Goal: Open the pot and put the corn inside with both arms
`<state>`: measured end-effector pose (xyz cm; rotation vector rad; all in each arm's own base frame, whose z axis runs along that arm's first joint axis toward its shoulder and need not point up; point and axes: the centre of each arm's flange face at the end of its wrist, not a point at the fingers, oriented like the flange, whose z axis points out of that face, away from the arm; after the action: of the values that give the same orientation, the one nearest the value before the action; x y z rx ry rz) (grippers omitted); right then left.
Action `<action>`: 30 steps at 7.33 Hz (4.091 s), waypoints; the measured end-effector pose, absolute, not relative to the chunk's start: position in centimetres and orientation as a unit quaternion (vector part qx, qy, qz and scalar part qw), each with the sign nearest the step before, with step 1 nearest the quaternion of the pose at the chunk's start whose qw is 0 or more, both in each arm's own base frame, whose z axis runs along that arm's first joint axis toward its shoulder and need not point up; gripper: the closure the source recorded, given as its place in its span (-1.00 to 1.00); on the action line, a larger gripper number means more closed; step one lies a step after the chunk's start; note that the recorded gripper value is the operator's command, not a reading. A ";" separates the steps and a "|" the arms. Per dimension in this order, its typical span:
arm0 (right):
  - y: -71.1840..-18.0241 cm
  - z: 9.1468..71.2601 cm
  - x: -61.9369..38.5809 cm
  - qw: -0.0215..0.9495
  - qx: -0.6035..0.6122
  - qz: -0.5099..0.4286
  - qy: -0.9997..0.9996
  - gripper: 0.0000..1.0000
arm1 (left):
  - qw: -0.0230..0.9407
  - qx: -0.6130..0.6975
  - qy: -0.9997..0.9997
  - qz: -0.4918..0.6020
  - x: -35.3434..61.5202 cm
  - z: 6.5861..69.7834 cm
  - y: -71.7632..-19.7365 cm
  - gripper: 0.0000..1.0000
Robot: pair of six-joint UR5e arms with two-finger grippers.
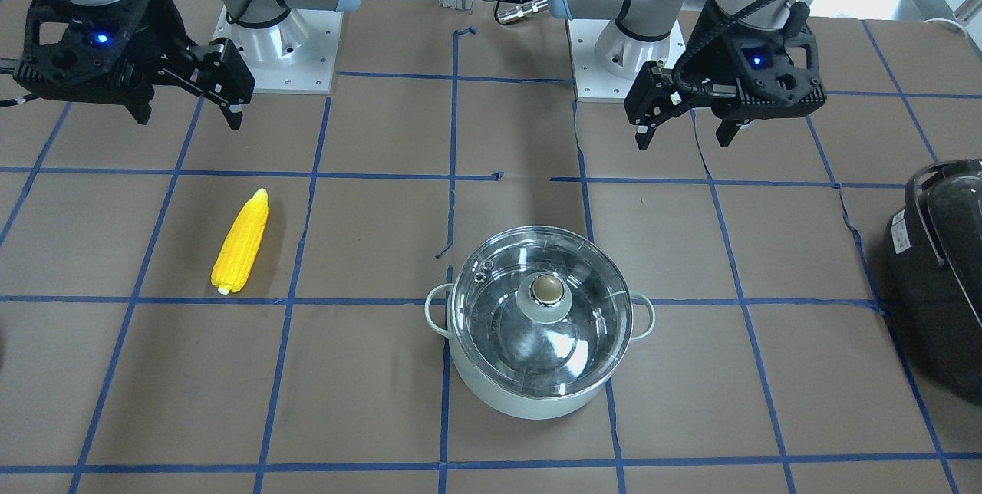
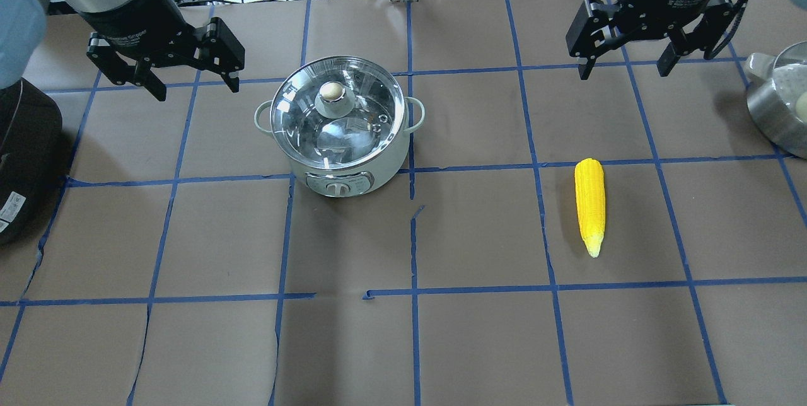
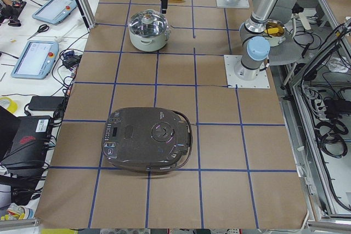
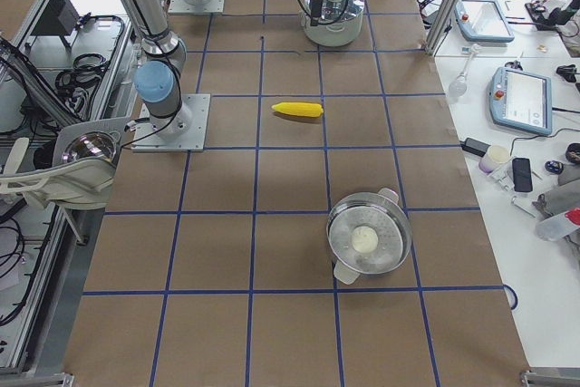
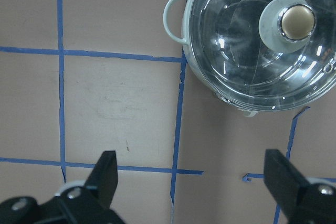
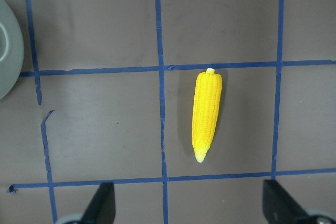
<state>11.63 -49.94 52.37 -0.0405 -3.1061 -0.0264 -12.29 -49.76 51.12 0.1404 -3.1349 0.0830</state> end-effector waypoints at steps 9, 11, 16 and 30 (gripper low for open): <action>-50.2 52.2 11.6 0.020 -0.019 -0.007 -1.000 -1.00 | 0.002 0.048 -0.999 0.021 -12.2 50.4 -50.9 -1.00; -50.8 51.2 11.1 0.027 -0.016 -0.014 -0.999 -1.00 | 0.003 0.063 -0.998 0.022 -13.4 48.1 -53.2 -1.00; -52.8 39.7 7.9 0.084 -0.045 0.018 -0.995 -1.00 | -0.002 0.073 -0.996 0.043 -23.7 39.7 -59.6 -1.00; -48.3 17.8 5.2 0.049 -0.100 -0.057 -0.992 1.00 | -0.021 -0.002 -0.999 0.043 -26.2 35.7 -61.0 0.90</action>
<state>5.25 -48.35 17.76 -0.3034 -3.0226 -0.1722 -26.16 -61.00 35.70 -0.0074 -3.1800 0.1371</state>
